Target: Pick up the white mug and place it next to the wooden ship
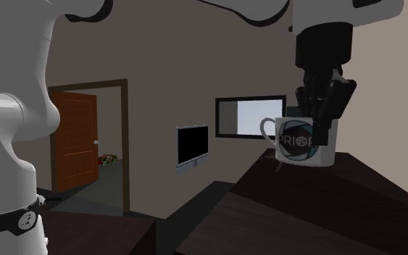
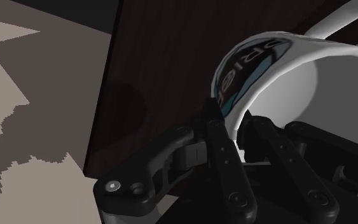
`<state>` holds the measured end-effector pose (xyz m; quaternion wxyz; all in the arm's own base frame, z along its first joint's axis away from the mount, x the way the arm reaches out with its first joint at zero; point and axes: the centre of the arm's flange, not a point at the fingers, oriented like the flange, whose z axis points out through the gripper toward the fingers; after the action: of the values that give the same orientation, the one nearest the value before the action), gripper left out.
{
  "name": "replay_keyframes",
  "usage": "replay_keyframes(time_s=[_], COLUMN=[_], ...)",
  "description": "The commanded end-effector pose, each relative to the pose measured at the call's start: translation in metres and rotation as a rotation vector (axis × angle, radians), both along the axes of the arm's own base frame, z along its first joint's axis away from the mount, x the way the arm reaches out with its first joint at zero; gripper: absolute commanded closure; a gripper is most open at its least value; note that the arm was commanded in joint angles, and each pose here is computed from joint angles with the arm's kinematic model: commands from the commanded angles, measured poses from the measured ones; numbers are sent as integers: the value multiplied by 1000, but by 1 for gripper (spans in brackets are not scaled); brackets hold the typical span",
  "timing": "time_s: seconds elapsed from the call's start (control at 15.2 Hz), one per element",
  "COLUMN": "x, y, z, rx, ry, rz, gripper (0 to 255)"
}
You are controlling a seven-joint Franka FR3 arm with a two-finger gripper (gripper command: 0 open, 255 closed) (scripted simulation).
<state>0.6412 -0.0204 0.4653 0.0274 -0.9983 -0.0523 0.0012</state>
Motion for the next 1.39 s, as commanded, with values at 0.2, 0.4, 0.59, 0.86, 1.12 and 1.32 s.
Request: replay_keyframes(time_s=[0.2,0.4,0.59,0.86,1.12,1.32], x=[0,0,2,5,7,9], y=[0,0,40,93,146,185], z=[27,41,41,41,41,41], rx=[0,0,0,0,0,0], ry=[0,0,0,0,0,0], rz=[0,0,0,0,0,0], gripper=[255,255,255,255,255,255])
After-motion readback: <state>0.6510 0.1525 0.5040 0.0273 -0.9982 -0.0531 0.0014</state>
